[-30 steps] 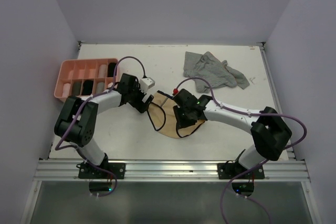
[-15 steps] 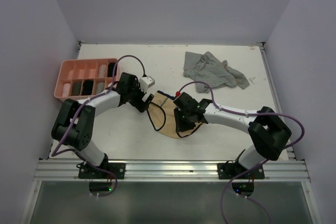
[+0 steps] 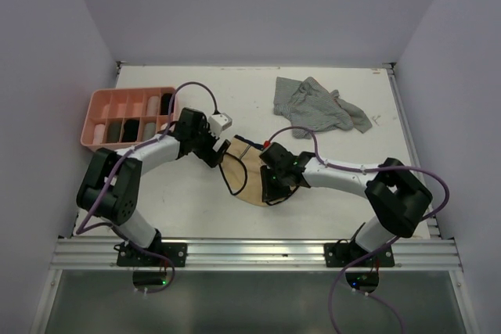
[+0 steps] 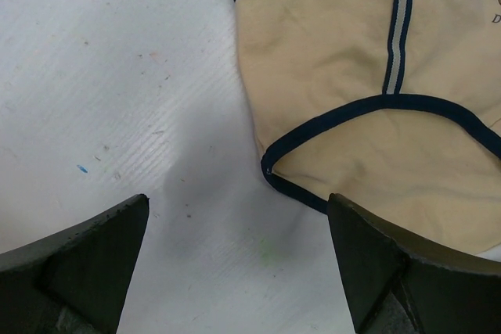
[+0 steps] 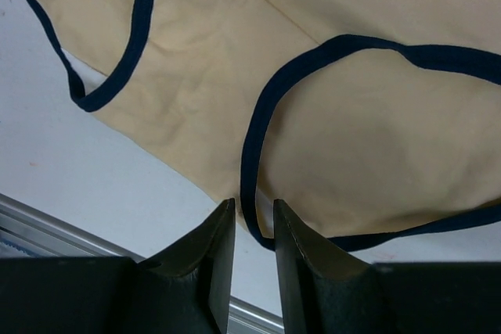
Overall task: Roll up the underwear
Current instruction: Flatten the underwear
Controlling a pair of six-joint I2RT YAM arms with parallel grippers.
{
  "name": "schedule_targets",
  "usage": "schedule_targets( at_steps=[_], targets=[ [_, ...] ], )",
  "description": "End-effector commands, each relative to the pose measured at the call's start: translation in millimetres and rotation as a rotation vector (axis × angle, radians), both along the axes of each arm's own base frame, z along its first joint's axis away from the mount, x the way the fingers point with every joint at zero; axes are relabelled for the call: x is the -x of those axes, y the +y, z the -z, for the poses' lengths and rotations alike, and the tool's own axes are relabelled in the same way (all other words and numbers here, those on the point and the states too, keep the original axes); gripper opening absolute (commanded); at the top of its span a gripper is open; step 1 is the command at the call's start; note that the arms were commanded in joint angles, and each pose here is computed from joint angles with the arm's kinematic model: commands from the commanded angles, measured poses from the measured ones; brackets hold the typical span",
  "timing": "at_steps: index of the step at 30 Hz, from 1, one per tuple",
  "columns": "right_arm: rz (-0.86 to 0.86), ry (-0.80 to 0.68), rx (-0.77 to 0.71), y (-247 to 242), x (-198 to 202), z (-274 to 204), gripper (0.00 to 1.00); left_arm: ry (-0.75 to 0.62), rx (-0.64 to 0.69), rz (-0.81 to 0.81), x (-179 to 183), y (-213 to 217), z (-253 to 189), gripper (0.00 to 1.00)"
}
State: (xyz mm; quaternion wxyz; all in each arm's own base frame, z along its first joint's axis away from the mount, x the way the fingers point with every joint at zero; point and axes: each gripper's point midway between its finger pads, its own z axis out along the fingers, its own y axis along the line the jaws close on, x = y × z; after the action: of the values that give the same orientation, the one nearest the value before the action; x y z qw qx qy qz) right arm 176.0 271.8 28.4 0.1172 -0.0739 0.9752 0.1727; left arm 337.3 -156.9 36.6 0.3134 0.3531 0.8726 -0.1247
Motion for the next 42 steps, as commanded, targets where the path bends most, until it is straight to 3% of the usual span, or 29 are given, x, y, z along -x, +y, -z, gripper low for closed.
schedule_targets(
  at_steps=[1, 12, 23, 29, 30, 32, 34, 42],
  targets=[
    [0.015, 0.001, -0.028, 6.4, -0.1, 2.0, 0.28, -0.02, 0.029, -0.006, -8.6, -9.4, 1.2, 1.0],
    [-0.003, -0.006, -0.024, -2.8, 8.5, -6.8, 0.01, 0.024, -0.021, -0.041, -2.2, 1.1, 25.6, 1.0],
    [0.025, 0.011, -0.022, -18.4, 26.9, -6.3, 0.0, 0.024, -0.038, -0.056, -2.6, 4.8, 26.4, 1.0],
    [0.025, 0.056, -0.007, -20.9, 39.4, 16.4, 0.0, 0.041, -0.035, -0.044, 1.1, 3.6, 28.9, 1.0],
    [0.02, 0.056, -0.009, -17.9, 39.1, 17.3, 0.01, 0.045, -0.031, -0.035, 2.7, 2.6, 28.3, 1.0],
    [0.007, 0.059, 0.001, -13.5, 40.9, 19.7, 0.15, 0.04, 0.005, 0.0, 6.2, -4.2, 20.6, 1.0],
    [0.001, 0.037, -0.007, -5.1, 35.6, 9.5, 0.22, 0.047, 0.055, 0.056, 14.5, -13.8, 13.8, 1.0],
    [0.045, -0.183, -0.014, -10.5, -0.4, -76.4, 0.31, -0.076, 0.197, 0.208, 34.0, -32.5, -60.0, 1.0]
  ],
)
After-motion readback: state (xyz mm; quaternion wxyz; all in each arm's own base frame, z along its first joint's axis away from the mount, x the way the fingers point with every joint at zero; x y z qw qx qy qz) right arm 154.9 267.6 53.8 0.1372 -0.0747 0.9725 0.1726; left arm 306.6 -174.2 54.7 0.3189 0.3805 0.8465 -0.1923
